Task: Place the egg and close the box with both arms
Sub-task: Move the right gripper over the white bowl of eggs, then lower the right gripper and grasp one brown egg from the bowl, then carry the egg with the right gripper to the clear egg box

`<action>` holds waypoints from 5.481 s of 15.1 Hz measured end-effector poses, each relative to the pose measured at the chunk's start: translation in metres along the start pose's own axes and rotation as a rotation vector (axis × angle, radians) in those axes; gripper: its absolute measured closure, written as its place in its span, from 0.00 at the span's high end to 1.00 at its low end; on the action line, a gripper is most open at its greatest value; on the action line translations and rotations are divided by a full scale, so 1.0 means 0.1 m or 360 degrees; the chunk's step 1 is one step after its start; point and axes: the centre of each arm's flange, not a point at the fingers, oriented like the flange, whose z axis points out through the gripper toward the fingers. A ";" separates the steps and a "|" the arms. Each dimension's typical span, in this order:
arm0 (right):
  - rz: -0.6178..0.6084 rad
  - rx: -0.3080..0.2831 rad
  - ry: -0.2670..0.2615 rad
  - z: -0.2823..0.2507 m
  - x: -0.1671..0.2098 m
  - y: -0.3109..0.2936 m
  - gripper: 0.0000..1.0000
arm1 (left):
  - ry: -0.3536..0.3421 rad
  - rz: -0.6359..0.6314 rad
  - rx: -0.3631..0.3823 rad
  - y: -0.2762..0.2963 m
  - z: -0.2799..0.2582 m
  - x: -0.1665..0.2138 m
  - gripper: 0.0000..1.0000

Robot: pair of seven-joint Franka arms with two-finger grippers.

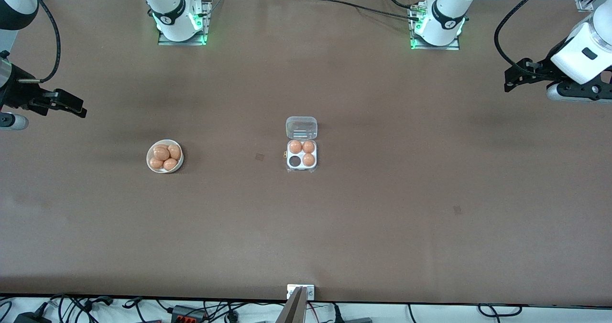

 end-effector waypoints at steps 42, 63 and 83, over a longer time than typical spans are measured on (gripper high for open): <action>-0.0137 -0.0024 -0.0585 3.36 0.60 -0.74 1.00 | -0.0018 0.0001 0.0000 0.00 0.01 -0.01 1.00; -0.0109 0.0036 -0.0618 3.21 0.64 -0.79 0.48 | -0.0020 0.0010 0.0001 0.03 0.01 -0.01 1.00; -0.0464 0.0250 -0.0159 2.58 0.37 -4.15 0.48 | -0.0044 0.0027 0.0006 0.10 -0.11 0.18 1.00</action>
